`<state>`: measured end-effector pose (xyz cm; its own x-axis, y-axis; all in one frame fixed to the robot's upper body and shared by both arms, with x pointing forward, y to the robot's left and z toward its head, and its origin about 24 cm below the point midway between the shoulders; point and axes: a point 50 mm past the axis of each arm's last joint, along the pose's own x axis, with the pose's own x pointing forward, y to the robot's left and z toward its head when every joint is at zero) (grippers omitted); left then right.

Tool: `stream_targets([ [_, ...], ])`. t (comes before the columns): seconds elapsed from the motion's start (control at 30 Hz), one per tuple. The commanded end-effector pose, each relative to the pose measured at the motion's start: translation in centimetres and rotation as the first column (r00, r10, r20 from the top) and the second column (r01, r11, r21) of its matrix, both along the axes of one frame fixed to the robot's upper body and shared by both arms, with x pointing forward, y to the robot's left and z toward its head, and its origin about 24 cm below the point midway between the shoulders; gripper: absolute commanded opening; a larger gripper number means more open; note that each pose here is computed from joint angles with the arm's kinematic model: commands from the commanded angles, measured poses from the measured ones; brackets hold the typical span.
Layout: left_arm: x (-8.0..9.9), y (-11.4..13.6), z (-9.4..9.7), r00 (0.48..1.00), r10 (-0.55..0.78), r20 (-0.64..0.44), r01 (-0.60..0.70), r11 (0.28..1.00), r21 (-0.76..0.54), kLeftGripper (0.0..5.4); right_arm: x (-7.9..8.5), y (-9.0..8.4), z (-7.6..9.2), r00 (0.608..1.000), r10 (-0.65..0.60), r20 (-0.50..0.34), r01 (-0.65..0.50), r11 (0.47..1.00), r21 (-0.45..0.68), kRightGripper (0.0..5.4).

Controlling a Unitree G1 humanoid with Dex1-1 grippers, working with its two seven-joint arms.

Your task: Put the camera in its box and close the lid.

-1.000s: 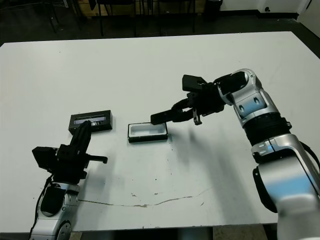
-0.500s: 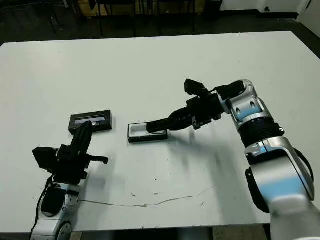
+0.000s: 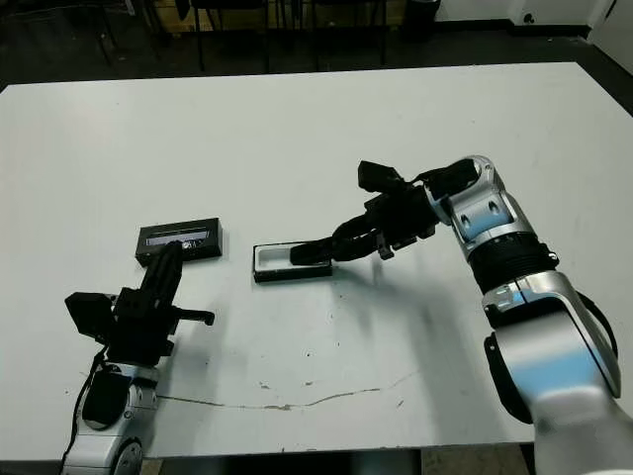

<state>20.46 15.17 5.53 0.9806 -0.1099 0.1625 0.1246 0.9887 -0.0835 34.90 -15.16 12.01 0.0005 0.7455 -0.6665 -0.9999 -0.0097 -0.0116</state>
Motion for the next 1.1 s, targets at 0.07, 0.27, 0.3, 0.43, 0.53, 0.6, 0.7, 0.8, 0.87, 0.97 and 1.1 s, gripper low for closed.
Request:
stream_targets([
  [0.07,-0.3,0.1,-0.7,0.999,0.007,-0.034,-0.006,1.000,0.015,0.00,-0.5,0.3,-0.7,0.999,0.027,-0.036,-0.027,1.000,-0.006,0.54],
  [0.27,-0.3,-0.1,-0.8,0.999,0.004,-0.040,-0.004,1.000,0.003,0.00,-0.5,0.9,-0.7,0.998,0.031,-0.049,-0.032,0.999,-0.020,0.54],
  [0.3,-0.3,-0.1,-0.8,0.999,0.006,-0.042,-0.006,1.000,-0.001,0.00,-0.6,1.0,-0.7,0.998,0.034,-0.053,-0.036,0.999,-0.025,0.54],
  [0.43,-0.4,-0.2,-0.8,0.999,0.007,-0.041,-0.007,1.000,0.003,0.00,-0.6,1.6,-0.9,0.997,0.041,-0.064,-0.045,0.997,-0.055,0.54],
  [0.53,-0.4,-0.3,-0.8,0.999,0.008,-0.042,-0.008,1.000,-0.001,0.00,-0.6,2.0,-1.1,0.996,0.060,-0.072,-0.065,0.996,-0.065,0.54],
  [0.6,-0.4,-0.3,-0.8,0.999,0.006,-0.041,-0.006,1.000,-0.002,0.00,-0.7,2.1,-1.2,0.996,0.067,-0.062,-0.071,0.995,-0.068,0.54],
  [0.7,-0.4,-0.5,-0.8,0.999,0.004,-0.044,-0.004,1.000,0.001,0.00,-0.7,2.5,-1.5,0.995,0.059,-0.080,-0.065,0.995,-0.075,0.54],
  [0.8,-0.5,-0.6,-0.9,0.999,0.007,-0.048,-0.007,1.000,0.004,0.00,-0.8,3.1,-1.6,0.995,0.091,-0.045,-0.095,0.993,-0.076,0.54],
  [0.87,-0.6,-0.7,-0.9,0.999,0.006,-0.047,-0.005,1.000,0.002,0.00,-0.8,3.4,-1.7,0.995,0.095,-0.038,-0.098,0.992,-0.076,0.54],
  [0.97,-0.7,-0.7,-0.9,0.999,0.008,-0.052,-0.008,1.000,0.000,0.00,-1.0,3.9,-2.0,0.994,0.095,-0.047,-0.098,0.993,-0.063,0.54],
  [1.1,-0.9,-0.7,-1.2,0.998,0.009,-0.065,-0.010,1.000,-0.019,0.00,-1.1,4.4,-2.3,0.994,0.044,-0.099,-0.053,0.995,-0.088,0.54],
])
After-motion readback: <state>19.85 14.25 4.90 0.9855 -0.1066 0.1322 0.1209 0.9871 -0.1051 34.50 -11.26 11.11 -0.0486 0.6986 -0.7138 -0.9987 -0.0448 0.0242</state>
